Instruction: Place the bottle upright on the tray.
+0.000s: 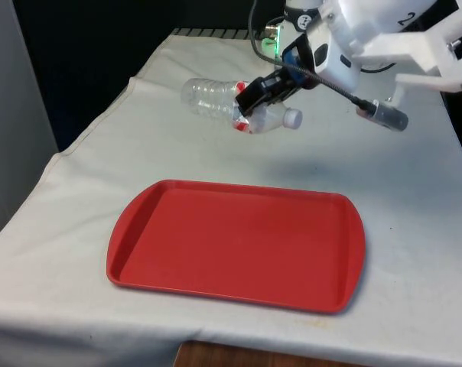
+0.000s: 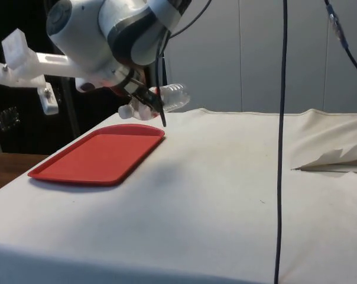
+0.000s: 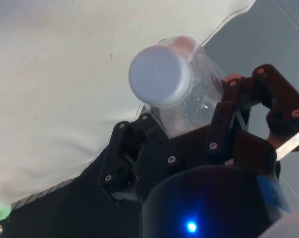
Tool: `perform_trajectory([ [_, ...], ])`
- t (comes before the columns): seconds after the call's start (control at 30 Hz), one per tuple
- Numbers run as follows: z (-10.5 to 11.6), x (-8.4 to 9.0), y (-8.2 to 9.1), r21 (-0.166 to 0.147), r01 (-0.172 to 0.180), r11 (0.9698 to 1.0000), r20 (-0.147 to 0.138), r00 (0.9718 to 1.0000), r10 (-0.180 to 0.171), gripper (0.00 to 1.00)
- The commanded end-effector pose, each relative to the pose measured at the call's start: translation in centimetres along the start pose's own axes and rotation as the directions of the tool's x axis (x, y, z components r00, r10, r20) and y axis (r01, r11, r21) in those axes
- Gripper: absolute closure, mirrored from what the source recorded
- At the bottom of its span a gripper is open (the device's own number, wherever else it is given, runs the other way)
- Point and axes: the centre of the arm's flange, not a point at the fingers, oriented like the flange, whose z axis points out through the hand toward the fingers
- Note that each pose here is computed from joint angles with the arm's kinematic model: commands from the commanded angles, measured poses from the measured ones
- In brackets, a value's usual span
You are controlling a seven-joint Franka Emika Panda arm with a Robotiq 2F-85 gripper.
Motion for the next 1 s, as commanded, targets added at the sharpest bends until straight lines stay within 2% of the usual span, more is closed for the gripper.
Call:
perform_trajectory([
  [0.0,-0.3,-0.3,0.4,0.007,-0.003,1.0,-0.01,0.9999,0.003,0.86],
  [0.07,-0.7,-0.3,0.9,0.005,-0.013,0.9999,-0.022,0.9997,0.013,0.86],
  [0.1,-0.7,-0.2,0.6,-0.002,-0.014,0.9999,-0.014,0.9998,0.014,0.86],
  [0.13,-0.8,-0.2,1.0,0.004,-0.017,0.9999,-0.027,0.9995,0.017,0.86],
  [0.23,-1.0,-0.1,1.4,0.002,-0.027,0.9996,-0.042,0.9988,0.027,0.86],
  [0.37,-1.2,0.1,2.0,0.002,-0.042,0.9991,-0.074,0.9964,0.042,0.86],
  [0.4,-1.1,0.1,1.8,-0.004,-0.04,0.9992,-0.063,0.9972,0.04,0.86],
  [0.43,-1.2,0.2,2.1,0.003,-0.044,0.999,-0.079,0.9959,0.044,0.86],
  [0.6,-1.4,0.4,2.7,0.005,-0.06,0.9982,-0.109,0.9922,0.06,0.86],
  [0.7,-1.7,0.3,3.1,0.007,-0.071,0.9974,-0.13,0.9889,0.072,0.86],
  [0.73,-1.6,0.3,2.9,0.001,-0.068,0.9977,-0.117,0.9908,0.068,0.86],
  [0.77,-1.8,0.2,3.2,0.007,-0.074,0.9972,-0.134,0.9882,0.074,0.86],
  [0.87,-2.1,0.0,3.7,0.01,-0.087,0.9962,-0.149,0.985,0.088,0.86],
  [0.93,-2.2,-0.1,3.7,0.011,-0.09,0.9959,-0.151,0.9843,0.09,0.86],
  [0.97,-2.4,-0.2,4.0,0.011,-0.097,0.9953,-0.158,0.9826,0.097,0.86],
])
